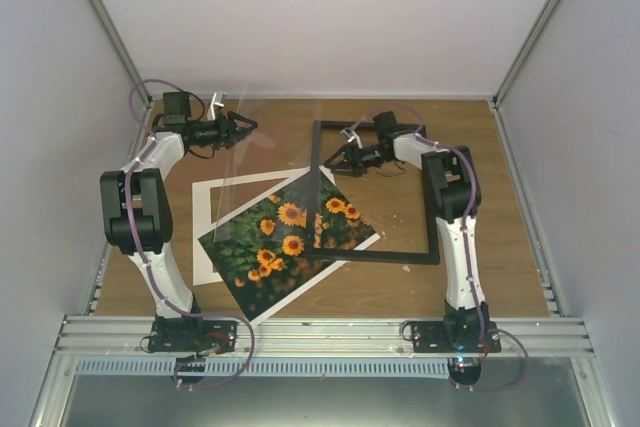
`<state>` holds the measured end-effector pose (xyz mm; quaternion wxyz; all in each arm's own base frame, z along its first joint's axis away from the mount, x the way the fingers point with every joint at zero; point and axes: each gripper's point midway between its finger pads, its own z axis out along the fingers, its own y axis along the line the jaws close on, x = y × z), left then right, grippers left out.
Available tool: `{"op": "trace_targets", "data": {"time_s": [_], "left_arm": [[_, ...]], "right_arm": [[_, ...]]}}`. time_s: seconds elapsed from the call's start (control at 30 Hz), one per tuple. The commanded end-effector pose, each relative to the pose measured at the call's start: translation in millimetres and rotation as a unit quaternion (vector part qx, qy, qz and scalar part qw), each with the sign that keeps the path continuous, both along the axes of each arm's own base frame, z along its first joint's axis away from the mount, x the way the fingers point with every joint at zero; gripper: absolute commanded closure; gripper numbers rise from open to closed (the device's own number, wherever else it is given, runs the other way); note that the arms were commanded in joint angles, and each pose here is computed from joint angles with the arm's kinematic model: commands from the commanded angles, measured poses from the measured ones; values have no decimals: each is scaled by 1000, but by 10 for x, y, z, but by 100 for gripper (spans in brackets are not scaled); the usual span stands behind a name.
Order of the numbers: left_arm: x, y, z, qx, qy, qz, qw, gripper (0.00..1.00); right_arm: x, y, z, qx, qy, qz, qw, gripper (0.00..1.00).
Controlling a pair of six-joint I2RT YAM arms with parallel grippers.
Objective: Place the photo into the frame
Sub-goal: Pick up the photo frame item at the center of the board.
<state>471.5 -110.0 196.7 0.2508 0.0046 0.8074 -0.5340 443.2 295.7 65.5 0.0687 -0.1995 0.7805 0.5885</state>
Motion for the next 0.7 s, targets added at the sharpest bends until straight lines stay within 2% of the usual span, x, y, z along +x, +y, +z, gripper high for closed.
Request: {"op": "trace_targets", "data": {"time_s": [0.0, 0.13, 0.43, 0.57, 0.67], "left_arm": [[-9, -118, 219, -18, -27, -17, 999, 47], [42, -275, 247, -27, -33, -34, 999, 47], [129, -463, 303, -42, -38, -54, 997, 44], [88, -666, 319, -49, -41, -73, 995, 43], [78, -734, 302, -53, -40, -79, 995, 42]], "right_arm": [[140, -686, 552, 49, -70, -48, 995, 11], [35, -869, 766, 67, -81, -50, 993, 10], [-78, -578, 989, 89, -95, -19, 991, 11], [-86, -458, 1004, 100, -91, -1, 991, 15], [-86, -361, 974, 106, -78, 11, 991, 21]]}}
